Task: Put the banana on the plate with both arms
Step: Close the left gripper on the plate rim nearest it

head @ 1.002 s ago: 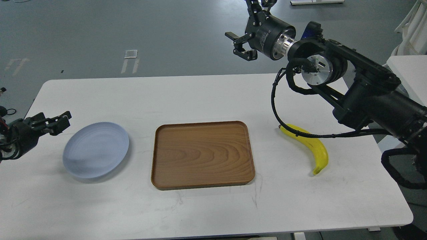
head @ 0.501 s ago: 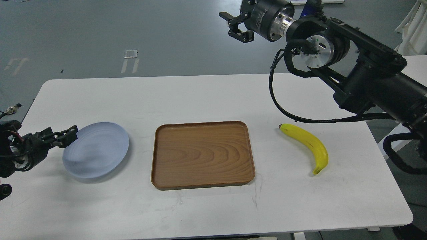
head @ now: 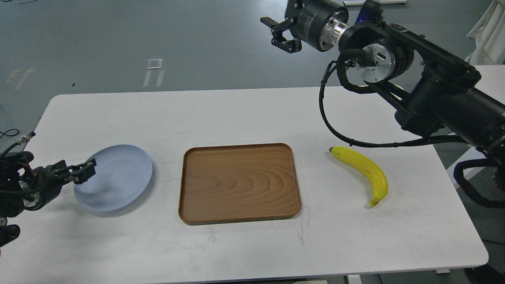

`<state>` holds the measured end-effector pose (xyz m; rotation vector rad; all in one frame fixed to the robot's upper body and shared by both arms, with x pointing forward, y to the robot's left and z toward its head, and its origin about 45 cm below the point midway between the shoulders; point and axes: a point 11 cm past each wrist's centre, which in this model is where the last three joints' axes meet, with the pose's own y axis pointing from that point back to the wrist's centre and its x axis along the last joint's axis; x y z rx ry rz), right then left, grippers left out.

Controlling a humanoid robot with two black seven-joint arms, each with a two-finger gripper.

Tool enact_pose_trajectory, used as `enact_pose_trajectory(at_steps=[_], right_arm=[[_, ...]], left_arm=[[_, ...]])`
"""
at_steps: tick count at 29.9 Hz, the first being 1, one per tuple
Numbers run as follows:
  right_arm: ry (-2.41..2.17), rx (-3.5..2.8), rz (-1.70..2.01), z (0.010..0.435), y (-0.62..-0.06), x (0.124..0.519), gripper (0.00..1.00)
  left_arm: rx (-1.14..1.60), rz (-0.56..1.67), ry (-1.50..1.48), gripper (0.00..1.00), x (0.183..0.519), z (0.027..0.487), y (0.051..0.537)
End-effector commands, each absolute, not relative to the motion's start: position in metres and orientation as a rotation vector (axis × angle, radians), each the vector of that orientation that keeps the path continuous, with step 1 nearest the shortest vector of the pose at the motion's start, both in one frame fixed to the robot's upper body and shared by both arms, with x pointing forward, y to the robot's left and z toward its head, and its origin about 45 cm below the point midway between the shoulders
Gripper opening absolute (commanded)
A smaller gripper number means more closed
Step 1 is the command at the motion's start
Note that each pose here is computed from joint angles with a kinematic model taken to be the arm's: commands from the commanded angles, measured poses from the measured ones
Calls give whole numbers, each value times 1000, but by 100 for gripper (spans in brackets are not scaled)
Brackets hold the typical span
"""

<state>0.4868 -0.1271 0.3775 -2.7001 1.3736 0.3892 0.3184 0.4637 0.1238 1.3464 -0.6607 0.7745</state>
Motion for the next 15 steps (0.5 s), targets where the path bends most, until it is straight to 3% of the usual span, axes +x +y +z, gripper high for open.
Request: enact_pose_trajectory(at_steps=[1,9,15], right_arm=[[1379,-2698,389,377,-129,487,100],[1381,-2699,399,373,-130,486,100],[1402,-2693,400,371,-137,487,100]], left_arm=[[1328,760,-665,87,318,119,464],[1314,758,-660,86,318,118,464],[1329,749,-634,72,307,111,470]])
